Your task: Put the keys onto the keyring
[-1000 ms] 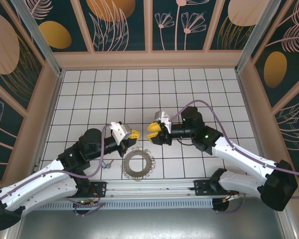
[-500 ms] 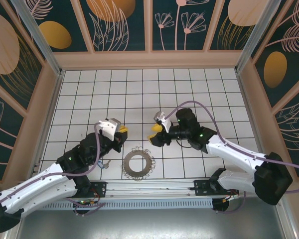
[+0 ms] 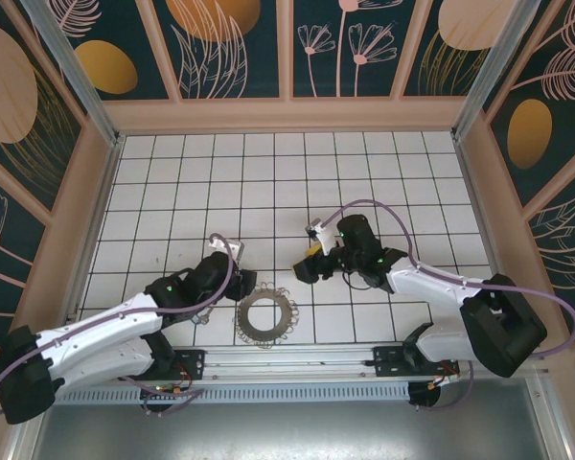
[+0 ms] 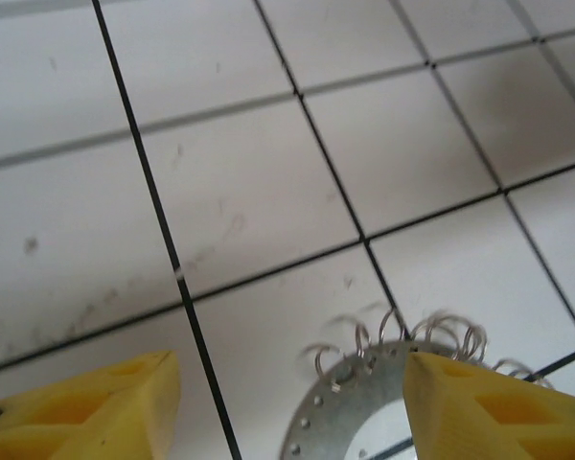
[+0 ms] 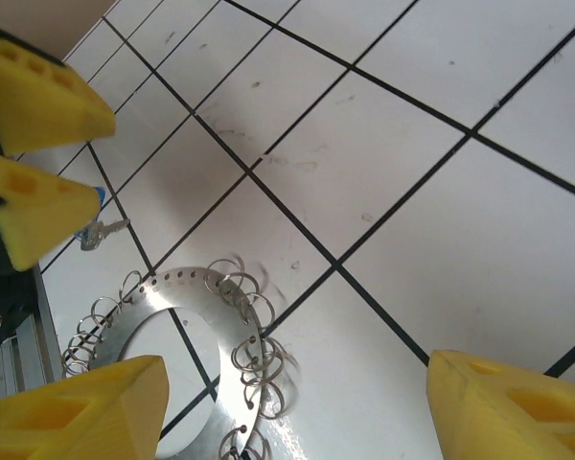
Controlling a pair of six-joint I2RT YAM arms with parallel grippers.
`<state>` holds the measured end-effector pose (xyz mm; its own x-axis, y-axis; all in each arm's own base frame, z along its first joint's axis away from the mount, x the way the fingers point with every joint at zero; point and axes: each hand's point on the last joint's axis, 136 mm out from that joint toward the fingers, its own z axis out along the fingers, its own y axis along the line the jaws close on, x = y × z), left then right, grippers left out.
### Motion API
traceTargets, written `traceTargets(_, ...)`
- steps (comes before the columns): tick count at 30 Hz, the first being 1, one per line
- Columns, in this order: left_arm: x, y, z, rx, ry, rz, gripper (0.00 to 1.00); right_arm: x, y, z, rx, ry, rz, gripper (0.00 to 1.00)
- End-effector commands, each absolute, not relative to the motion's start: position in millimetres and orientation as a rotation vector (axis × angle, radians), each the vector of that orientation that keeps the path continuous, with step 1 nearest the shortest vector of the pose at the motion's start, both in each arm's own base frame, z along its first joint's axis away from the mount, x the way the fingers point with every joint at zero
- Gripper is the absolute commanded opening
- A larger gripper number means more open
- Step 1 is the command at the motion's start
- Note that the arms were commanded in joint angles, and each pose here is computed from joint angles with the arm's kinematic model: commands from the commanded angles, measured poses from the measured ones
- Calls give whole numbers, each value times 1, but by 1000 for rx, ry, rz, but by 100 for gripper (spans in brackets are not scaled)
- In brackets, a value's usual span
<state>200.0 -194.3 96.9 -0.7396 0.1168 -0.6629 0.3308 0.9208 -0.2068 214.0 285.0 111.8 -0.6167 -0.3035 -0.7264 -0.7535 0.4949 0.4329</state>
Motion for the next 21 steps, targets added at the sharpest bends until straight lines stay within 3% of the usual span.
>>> traceTargets(1, 187, -193, 78, 215, 2538, -440, 64, 218, 289, 122, -825, 2106, 1069, 72)
traceTargets(3, 181, -191, 67, 182, 2588, -439, 61, 217, 287, 120, -822, 2105, 1066, 73)
traceTargets(6, 172, -187, 58, 124, 2635, -455, 48, 217, 285, 118, -816, 2096, 1080, 73)
traceTargets(11, 160, -180, 53, 65, 2698, -454, 35, 221, 281, 120, -803, 2065, 1106, 74)
traceTargets(21, 141, -181, 40, -4, 2771, -498, 44, 223, 269, 123, -751, 2014, 1181, 75)
